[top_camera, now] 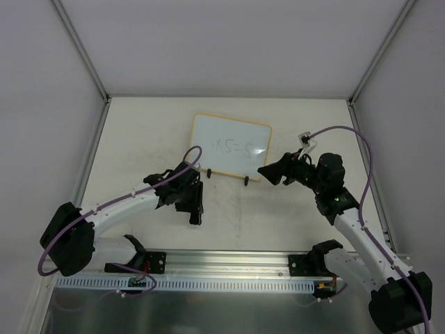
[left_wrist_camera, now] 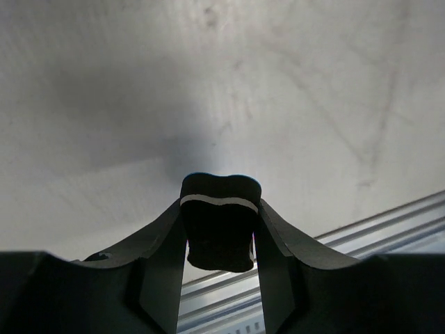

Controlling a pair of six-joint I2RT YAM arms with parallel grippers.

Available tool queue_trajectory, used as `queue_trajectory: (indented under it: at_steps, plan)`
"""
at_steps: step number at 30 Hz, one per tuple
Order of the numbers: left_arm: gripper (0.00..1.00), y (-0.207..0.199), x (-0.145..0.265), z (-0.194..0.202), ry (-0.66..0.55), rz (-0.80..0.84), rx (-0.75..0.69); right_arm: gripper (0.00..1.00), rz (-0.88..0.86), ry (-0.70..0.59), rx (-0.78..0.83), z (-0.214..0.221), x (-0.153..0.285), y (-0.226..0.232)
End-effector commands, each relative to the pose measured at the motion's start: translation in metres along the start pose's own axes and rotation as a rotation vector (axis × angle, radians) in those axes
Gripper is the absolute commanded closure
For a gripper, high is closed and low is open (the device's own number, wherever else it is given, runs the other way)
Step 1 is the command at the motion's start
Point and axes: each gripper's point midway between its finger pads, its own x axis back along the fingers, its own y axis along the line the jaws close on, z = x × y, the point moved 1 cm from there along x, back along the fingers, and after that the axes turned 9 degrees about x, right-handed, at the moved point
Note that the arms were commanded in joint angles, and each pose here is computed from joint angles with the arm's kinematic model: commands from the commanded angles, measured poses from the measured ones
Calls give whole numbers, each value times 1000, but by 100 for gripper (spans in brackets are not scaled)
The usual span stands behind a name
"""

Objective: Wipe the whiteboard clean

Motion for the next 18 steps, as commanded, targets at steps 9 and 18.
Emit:
queue_trajectory:
  at_steps: [9, 18]
  plan:
    - [100, 36, -10, 4, 14, -225, -4, 26, 66, -90, 12, -26, 2, -53]
    - [100, 51, -18, 6, 22, -304, -2, 18, -17, -187, 22, -36, -14, -86]
